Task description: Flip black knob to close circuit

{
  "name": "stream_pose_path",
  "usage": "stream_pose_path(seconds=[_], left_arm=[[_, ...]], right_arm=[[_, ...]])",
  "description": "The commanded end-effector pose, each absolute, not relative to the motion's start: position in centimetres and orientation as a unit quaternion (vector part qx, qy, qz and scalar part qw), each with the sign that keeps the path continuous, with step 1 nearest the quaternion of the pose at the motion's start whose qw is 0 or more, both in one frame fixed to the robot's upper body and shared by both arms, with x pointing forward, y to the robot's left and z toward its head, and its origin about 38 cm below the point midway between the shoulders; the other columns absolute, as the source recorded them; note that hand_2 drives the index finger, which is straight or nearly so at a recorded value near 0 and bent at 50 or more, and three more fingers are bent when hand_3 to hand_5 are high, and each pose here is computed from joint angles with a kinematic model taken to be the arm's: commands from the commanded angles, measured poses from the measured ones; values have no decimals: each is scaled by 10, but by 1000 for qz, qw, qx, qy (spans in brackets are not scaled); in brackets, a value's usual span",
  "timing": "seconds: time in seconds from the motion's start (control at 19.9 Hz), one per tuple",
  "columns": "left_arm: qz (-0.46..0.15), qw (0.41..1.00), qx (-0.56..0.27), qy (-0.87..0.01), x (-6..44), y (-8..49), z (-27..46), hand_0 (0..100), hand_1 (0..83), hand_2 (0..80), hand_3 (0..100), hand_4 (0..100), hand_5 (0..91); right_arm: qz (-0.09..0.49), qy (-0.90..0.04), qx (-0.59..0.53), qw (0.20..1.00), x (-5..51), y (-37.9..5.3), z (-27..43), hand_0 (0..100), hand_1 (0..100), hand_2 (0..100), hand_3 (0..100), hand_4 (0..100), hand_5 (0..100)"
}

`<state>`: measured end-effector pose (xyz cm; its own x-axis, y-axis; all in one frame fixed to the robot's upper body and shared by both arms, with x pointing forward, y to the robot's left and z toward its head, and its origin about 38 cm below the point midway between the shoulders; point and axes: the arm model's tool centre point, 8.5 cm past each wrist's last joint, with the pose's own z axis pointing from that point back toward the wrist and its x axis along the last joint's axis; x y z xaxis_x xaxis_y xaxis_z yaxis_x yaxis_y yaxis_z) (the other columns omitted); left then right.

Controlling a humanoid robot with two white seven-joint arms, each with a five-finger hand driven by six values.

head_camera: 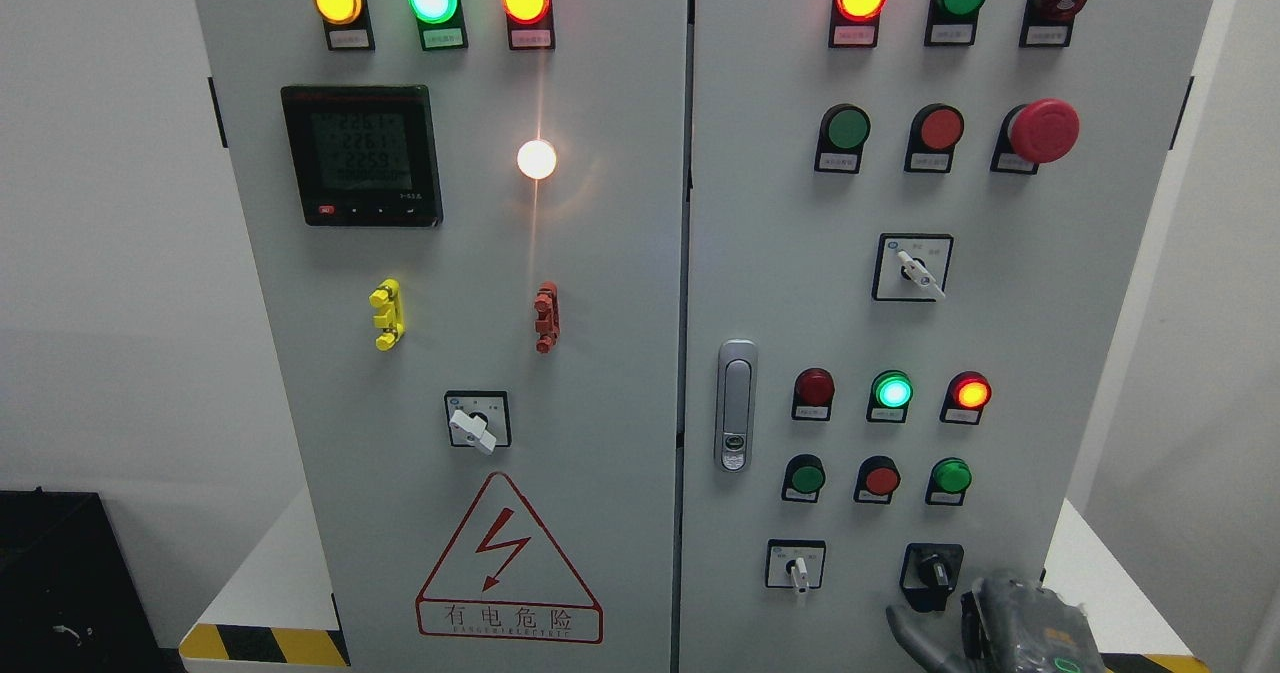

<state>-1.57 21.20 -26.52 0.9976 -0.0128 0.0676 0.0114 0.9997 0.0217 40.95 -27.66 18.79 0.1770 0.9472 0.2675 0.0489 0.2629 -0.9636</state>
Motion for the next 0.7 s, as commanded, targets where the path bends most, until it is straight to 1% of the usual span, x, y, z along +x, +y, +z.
stream_pose_path(seconds=[0.0, 0.15, 0.25, 0.35, 0.4, 0.45, 0.5, 0.55, 0.6, 0.65], left_arm=[[-6, 999, 11, -34, -16, 212, -265, 120, 556, 0, 0, 0, 0], [-6, 999, 11, -34, -16, 212, -265, 120, 556, 0, 0, 0, 0], [-6, 999, 11, -34, -16, 212, -265, 120, 556, 0, 0, 0, 0], [-6, 999, 11, -34, -16, 212, -265, 120, 556, 0, 0, 0, 0], [-6, 999, 11, -34, -16, 212, -265, 120, 556, 0, 0, 0, 0], [-6, 999, 11, -34, -16, 212, -265, 120, 556, 0, 0, 0, 0], [-6, 999, 11, -34, -16, 212, -265, 120, 556, 0, 0, 0, 0], [-6, 999, 11, -34, -16, 212, -265, 120, 556, 0, 0, 0, 0], [-6, 999, 11, -34, -16, 212, -265, 120, 556, 0, 0, 0, 0], [-6, 999, 11, -34, -16, 212, -265, 120, 556, 0, 0, 0, 0]], right_arm=[[364, -544, -478, 586, 392, -268, 201, 0, 53, 886, 1000, 966, 1000], [357, -554, -466, 590, 383, -266, 200, 0, 67, 860, 1000, 959, 1000], [346, -568, -452, 594, 375, -262, 200, 0, 75, 828, 1000, 935, 1000], [325, -592, -426, 602, 363, -252, 201, 0, 103, 739, 970, 879, 907], [317, -601, -411, 608, 357, -248, 199, 0, 107, 733, 964, 874, 896], [306, -611, -396, 614, 350, -244, 198, 0, 116, 689, 941, 849, 834], [293, -622, -381, 618, 343, -241, 196, 0, 119, 624, 902, 817, 783], [277, -634, -362, 624, 337, -238, 194, 0, 119, 618, 888, 812, 775], [257, -649, -344, 627, 335, -237, 193, 0, 120, 577, 834, 789, 735], [224, -671, -328, 626, 333, -239, 193, 0, 115, 513, 769, 711, 681]])
